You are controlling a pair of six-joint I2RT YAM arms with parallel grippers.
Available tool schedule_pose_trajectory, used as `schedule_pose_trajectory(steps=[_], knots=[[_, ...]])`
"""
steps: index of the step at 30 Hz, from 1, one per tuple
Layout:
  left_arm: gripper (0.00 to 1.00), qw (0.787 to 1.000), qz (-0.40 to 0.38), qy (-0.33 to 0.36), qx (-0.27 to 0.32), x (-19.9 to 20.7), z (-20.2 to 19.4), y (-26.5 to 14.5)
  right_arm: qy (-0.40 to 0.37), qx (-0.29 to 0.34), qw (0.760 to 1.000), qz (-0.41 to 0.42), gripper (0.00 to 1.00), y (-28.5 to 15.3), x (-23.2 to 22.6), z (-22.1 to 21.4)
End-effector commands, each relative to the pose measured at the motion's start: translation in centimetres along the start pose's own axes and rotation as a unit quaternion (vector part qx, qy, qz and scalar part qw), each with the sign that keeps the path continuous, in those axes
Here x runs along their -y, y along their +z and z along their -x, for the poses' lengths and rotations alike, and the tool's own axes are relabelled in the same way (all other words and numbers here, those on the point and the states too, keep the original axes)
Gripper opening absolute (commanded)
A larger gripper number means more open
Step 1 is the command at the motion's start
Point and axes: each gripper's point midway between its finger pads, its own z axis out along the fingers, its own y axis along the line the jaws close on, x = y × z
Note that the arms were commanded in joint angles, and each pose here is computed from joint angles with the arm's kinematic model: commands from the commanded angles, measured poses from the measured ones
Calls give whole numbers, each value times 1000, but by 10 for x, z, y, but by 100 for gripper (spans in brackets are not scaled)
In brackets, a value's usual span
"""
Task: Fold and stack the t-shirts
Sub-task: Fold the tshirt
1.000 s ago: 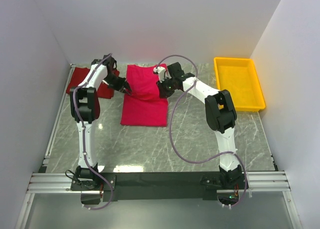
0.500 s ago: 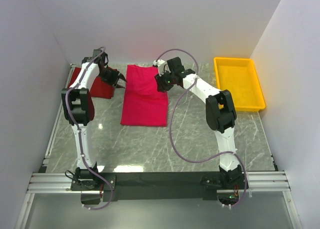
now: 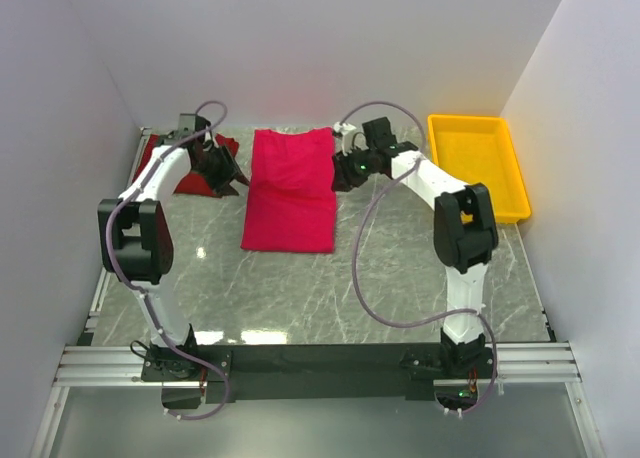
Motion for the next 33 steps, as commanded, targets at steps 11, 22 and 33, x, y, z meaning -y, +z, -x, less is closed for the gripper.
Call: schedule_pose_trajectory(steps=[11, 22, 33], knots=[[47, 980, 7, 183, 75, 22, 38, 55, -10, 23, 999, 47, 44, -62, -51, -10], [45, 966, 47, 245, 65, 18, 50, 85, -5, 24, 999, 32, 44, -70, -45, -13], [42, 964, 58, 256, 46, 8, 46, 102, 0, 19, 999, 31, 44, -66, -41, -14]])
